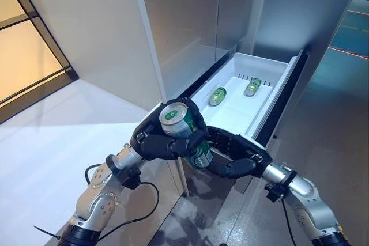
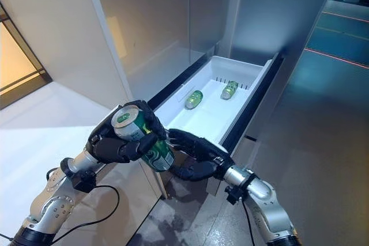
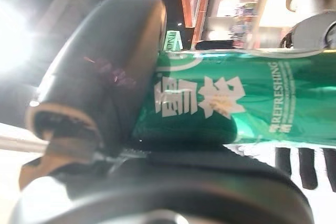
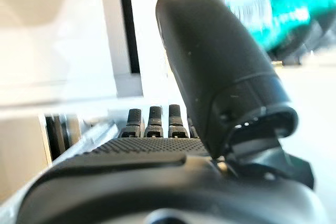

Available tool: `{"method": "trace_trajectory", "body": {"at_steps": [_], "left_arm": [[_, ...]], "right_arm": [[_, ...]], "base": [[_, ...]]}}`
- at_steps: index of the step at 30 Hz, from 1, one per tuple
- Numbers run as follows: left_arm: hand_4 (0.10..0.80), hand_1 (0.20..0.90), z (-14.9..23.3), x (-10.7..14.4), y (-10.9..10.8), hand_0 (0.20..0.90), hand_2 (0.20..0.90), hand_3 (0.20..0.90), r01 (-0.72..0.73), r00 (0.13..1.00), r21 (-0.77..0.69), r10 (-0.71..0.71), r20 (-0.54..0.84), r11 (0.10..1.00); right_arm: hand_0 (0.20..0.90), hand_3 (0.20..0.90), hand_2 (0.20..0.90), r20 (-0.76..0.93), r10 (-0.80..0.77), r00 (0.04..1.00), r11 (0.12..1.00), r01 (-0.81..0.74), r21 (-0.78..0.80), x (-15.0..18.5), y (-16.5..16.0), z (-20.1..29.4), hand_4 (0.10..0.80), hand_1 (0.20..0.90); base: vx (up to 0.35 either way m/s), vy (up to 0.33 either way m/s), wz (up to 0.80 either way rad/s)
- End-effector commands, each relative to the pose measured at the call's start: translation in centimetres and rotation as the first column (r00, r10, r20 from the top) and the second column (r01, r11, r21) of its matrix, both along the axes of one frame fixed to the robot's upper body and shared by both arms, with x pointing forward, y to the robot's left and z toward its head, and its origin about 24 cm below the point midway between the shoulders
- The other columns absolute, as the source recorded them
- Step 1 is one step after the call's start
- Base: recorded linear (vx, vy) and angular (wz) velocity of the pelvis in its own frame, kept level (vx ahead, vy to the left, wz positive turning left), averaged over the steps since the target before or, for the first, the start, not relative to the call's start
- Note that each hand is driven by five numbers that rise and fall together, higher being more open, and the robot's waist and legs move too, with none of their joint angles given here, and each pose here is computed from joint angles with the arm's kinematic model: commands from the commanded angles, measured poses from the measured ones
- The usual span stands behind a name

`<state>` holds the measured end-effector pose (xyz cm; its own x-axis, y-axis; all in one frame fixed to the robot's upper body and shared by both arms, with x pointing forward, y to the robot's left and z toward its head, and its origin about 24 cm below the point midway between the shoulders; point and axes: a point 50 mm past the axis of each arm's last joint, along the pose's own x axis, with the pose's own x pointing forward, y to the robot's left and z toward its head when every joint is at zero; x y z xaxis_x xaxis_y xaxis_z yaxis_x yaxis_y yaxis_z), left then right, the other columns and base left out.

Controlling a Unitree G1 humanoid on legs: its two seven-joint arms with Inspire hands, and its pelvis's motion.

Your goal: Put drinks into fridge and close the fridge

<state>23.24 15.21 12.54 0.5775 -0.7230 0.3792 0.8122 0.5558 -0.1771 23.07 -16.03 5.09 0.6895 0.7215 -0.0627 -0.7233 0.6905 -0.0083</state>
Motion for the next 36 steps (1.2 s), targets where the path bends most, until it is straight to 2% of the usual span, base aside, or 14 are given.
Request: {"method": "trace_trajectory", "body": {"at_steps": [1,9,18,27,36], "left_arm": [[0.1,0.3,5.0,1.1,-0.7,0.3,0.3,0.2,0.031,0.971,-0.118,-0.002,0.241,0.993],[0.1,0.3,5.0,1.5,-1.2,0.3,0.3,0.2,-0.01,0.965,-0.044,0.021,0.261,0.999],[0.1,0.3,5.9,2.2,-0.7,0.3,0.3,0.2,-0.078,0.948,0.001,0.073,0.311,0.997],[0.1,0.3,4.9,3.0,-0.2,0.3,0.3,0.2,-0.138,0.955,0.042,0.122,0.269,0.989],[0.1,0.3,3.7,3.1,0.1,0.3,0.3,0.2,-0.135,0.968,0.055,0.12,0.221,0.989]], "right_arm": [[0.9,0.9,0.9,0.277,0.044,0.96,0.992,-0.075,0.105,1.8,2.8,5.8,0.8,0.9],[0.9,0.9,0.9,0.238,0.167,0.957,0.984,-0.175,0.015,2.0,4.7,5.4,0.8,0.9],[0.9,0.9,0.9,0.193,0.255,0.948,0.967,-0.243,-0.081,2.4,5.2,4.9,0.8,0.9],[0.9,0.9,0.9,0.144,0.289,0.946,0.957,-0.287,-0.035,2.6,5.4,5.1,0.8,0.9],[0.9,0.9,0.9,0.074,0.292,0.954,0.955,-0.295,0.04,2.7,5.4,4.3,0.8,0.9]], "base": [[0.0,0.0,0.0],[0.0,0.0,0.0],[0.002,-0.001,0.03],[0.002,-0.003,0.02],[0.0,0.0,0.0]]}}
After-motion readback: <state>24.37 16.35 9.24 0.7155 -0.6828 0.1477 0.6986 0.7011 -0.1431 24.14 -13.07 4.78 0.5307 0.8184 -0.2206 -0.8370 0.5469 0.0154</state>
